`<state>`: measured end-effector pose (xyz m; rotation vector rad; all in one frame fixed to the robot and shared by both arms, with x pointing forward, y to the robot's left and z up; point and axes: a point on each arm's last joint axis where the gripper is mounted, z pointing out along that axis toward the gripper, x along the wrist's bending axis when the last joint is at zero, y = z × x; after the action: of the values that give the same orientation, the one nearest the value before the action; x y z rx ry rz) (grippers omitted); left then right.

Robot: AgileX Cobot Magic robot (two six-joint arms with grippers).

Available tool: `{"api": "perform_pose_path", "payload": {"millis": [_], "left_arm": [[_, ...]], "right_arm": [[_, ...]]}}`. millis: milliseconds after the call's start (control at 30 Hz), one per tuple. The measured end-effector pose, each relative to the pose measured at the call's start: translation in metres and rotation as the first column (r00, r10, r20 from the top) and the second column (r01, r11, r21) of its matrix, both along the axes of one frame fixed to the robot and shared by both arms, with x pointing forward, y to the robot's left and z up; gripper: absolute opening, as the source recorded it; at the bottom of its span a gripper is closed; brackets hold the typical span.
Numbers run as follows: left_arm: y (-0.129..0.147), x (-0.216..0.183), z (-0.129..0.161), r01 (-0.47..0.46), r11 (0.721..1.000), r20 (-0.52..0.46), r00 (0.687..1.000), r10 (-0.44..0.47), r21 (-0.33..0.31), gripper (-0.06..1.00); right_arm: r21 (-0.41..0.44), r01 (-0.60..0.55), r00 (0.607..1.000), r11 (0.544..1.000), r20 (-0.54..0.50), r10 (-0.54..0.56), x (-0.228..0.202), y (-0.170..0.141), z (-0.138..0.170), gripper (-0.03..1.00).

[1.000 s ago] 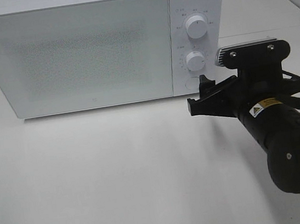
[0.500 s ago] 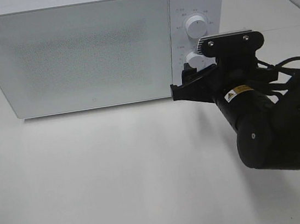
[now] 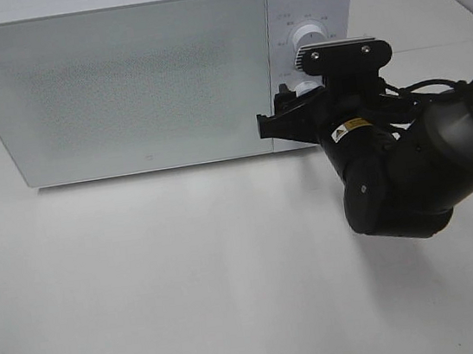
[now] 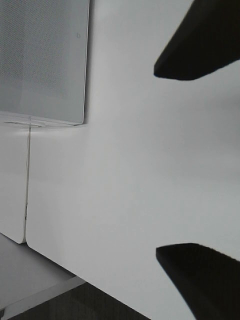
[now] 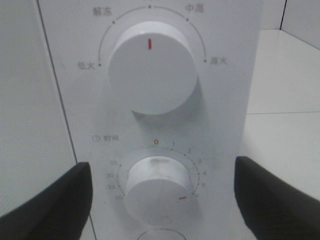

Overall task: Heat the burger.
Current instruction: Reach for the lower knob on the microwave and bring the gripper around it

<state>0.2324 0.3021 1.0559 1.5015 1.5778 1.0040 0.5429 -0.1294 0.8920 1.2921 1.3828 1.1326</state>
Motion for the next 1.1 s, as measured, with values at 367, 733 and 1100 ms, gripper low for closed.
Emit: {"api": "perform_pose_path", "payload": {"millis": [367, 733, 1100], "left_arm": [[0.000, 0.000, 0.000, 0.000, 1.000, 0.001, 1.000, 0.000, 0.000, 0.83], [0.000, 0.000, 0.000, 0.000, 1.000, 0.001, 1.000, 0.000, 0.000, 0.83], [0.000, 0.000, 0.000, 0.000, 1.000, 0.001, 1.000, 0.000, 0.000, 0.83]], "right_arm": [[0.022, 0.019, 1.000, 1.000, -0.015, -0.019, 0.016, 0.000, -0.013, 0.74], [0.025, 0.013, 0.999, 1.000, -0.047, -0.012, 0.017, 0.004, -0.022, 0.74], [0.024, 0.014, 0.999, 1.000, -0.048, -0.013, 0.017, 0.004, -0.022, 0.70]]}}
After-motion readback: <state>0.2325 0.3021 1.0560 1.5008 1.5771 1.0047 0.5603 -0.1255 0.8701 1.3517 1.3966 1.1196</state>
